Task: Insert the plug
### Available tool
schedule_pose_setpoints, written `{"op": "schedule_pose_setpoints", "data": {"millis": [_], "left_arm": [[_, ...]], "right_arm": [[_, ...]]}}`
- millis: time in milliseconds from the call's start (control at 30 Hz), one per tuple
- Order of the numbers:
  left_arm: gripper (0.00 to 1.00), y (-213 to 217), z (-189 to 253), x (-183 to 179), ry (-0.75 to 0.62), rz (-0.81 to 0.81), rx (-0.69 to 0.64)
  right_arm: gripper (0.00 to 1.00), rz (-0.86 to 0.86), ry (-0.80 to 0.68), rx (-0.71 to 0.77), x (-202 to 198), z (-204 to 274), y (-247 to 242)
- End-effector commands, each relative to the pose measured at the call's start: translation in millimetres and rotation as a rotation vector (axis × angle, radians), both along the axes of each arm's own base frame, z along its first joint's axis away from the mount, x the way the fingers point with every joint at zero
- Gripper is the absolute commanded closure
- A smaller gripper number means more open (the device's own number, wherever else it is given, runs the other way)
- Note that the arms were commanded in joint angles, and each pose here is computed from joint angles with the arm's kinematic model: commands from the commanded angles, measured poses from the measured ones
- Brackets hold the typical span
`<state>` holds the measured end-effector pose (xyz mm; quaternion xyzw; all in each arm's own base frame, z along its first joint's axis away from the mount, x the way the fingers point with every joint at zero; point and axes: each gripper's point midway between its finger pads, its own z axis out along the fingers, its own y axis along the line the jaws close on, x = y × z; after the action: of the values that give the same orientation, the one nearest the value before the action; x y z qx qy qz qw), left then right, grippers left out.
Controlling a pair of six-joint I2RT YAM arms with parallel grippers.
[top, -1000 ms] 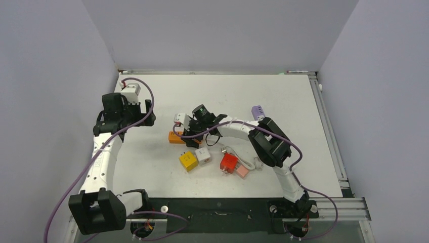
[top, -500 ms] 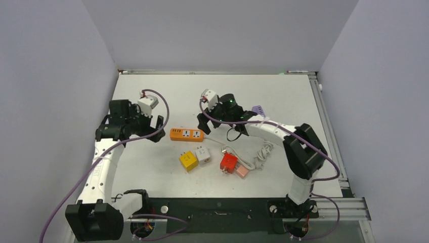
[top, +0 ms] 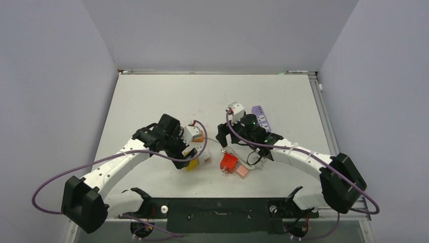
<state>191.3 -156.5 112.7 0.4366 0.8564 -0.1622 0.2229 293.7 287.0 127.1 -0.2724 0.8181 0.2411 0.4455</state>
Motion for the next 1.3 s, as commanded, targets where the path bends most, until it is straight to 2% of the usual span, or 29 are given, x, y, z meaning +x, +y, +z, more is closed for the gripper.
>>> {"op": "schedule_pose_setpoints", "data": {"millis": [0,167,433,500,633,900,967,1000,1167,1267], "left_arm": [[0.04,-5.4,-14.8,9.3,-0.041,0.001,0.088],[0.04,-9.6,-38.2,15.1,-0.093,-0.029,0.218],[0.03,-12.4,-49.5,27.8,-0.109,-0.023,0.269],[0.00,-13.4,-51.1,26.6,-0.108,-0.026,0.260],[0.21,-16.7,-53.8,22.9,-0.085,-0.031,0.244],[0.87,-15.0,-46.0,15.4,-0.024,-0.055,0.230],[0.97,-10.0,-36.4,15.9,0.000,-0.056,0.216],[1.00,-8.7,-28.0,17.2,0.009,-0.053,0.195],[1.00,1.3,30.2,19.0,0.021,-0.060,0.045],[1.00,-0.4,62.0,4.9,0.026,-0.123,-0.048]], "right_arm": [[0.10,-0.143,-0.047,0.094,-4.0,32.3,-25.7],[0.10,-0.192,-0.056,0.118,-11.9,40.0,-42.4],[0.10,-0.205,-0.063,0.158,-14.8,50.0,-47.5],[0.10,-0.202,-0.060,0.163,-14.3,50.3,-46.6],[0.10,-0.193,-0.056,0.170,-14.1,50.4,-44.6],[0.02,-0.118,-0.065,0.199,-23.5,56.3,-36.6],[0.02,-0.063,-0.084,0.216,-29.2,62.8,-30.8],[0.02,-0.028,-0.097,0.225,-32.6,67.4,-27.1],[0.06,0.183,-0.209,0.222,-51.9,96.9,-4.0],[0.10,0.385,-0.349,0.181,-75.1,117.3,18.9]]}}
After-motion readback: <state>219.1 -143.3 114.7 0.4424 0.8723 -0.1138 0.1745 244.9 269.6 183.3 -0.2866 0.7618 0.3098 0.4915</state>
